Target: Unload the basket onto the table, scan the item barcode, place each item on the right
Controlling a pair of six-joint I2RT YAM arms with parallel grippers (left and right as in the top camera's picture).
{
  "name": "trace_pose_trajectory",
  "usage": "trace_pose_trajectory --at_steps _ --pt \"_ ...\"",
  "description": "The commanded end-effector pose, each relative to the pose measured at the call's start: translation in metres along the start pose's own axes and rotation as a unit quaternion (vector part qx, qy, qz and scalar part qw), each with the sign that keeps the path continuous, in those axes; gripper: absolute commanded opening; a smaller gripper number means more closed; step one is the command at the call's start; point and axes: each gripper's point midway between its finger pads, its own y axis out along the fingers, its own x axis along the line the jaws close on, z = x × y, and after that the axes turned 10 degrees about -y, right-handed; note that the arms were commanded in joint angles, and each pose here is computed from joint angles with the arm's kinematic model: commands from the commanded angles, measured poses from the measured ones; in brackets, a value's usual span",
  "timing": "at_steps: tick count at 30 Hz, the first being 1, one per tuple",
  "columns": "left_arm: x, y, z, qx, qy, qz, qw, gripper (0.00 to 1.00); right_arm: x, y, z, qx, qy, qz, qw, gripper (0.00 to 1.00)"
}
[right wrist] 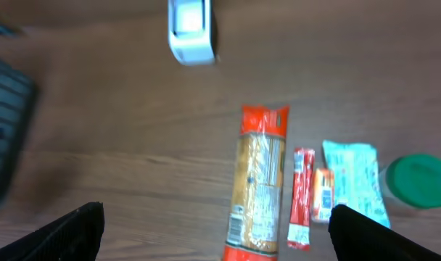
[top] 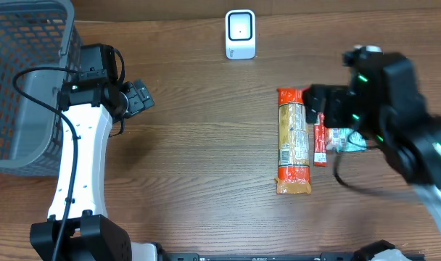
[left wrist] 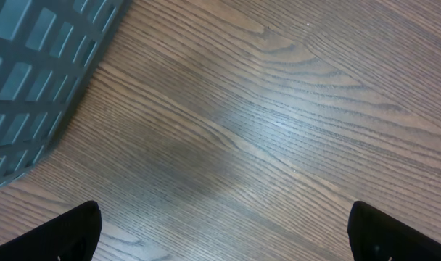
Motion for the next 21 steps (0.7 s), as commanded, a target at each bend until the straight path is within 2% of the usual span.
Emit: trace_pose_trajectory --at_steps 1,14,17,21 --pt "0.001 0.003 0.001 0.004 0.006 -0.004 1.0 1.0 -0.001 -0.051 -0.008 -0.071 0.003 -0.012 0.997 1.0" --pt "0.001 0.003 0.001 0.004 0.006 -0.004 1.0 1.0 -0.026 -0.183 0.023 -0.236 0.012 0.001 0.972 1.0" --pt "0.001 0.003 0.001 0.004 0.006 -0.004 1.0 1.0 -0.034 -0.198 0.038 -0.267 0.001 0.019 0.964 1.0" --pt "0.001 0.003 0.001 0.004 0.006 -0.004 1.0 1.0 -0.045 -0.193 0.066 -0.293 0.0 0.044 0.955 1.0"
